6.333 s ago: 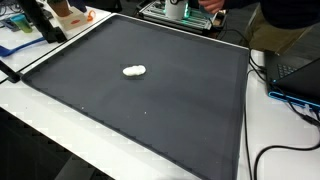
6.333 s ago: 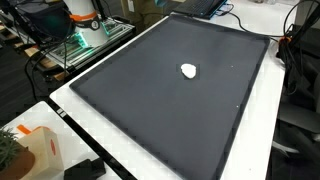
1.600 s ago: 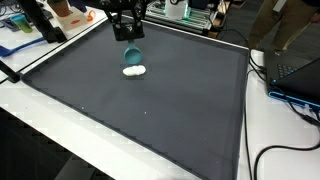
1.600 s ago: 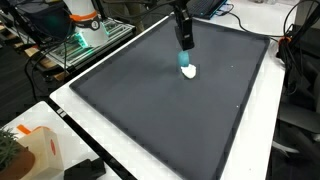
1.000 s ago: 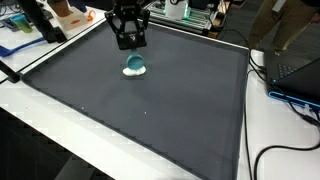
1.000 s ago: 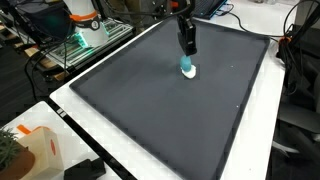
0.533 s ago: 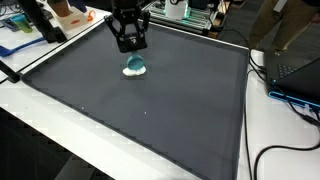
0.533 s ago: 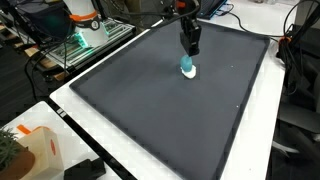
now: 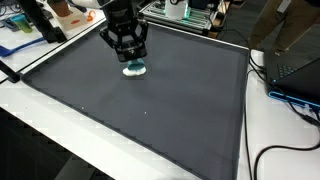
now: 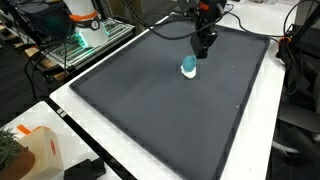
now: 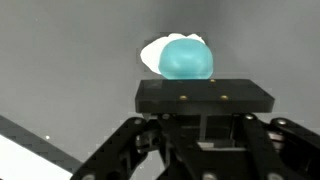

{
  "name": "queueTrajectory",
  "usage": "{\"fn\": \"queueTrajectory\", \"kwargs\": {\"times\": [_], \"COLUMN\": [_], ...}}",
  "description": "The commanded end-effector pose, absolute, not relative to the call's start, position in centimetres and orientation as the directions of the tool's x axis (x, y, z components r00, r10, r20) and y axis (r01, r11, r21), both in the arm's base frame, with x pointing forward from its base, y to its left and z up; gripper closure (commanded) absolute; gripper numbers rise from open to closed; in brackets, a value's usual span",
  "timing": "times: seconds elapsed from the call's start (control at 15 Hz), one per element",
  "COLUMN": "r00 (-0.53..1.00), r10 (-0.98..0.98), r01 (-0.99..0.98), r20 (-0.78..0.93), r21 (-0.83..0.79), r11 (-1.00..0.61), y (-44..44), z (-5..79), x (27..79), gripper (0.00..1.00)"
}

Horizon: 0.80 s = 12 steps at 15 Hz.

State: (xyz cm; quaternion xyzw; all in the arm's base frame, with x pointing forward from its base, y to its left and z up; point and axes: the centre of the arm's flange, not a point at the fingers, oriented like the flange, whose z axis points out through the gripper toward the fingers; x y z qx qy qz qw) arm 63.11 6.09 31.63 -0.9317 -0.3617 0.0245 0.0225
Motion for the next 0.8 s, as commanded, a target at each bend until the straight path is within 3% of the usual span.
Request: {"fn": "queueTrajectory", "kwargs": {"times": [0.0, 0.4, 0.73], "r00": [0.803, 0.86, 0.954], "r10": [0.581, 0.51, 0.299], "r01": [0.579, 0.506, 0.298], "r20": [-0.132, -0.013, 0.014], "r21": [-0.054, -0.099, -0.124], "r11": [-0.813, -0.857, -0.946], "y": [6.4, 6.1, 6.5], "z": [32.9, 40.2, 42.9], "x": [62.1, 54.0, 45.5], "gripper": [0.79, 0.79, 0.79]}}
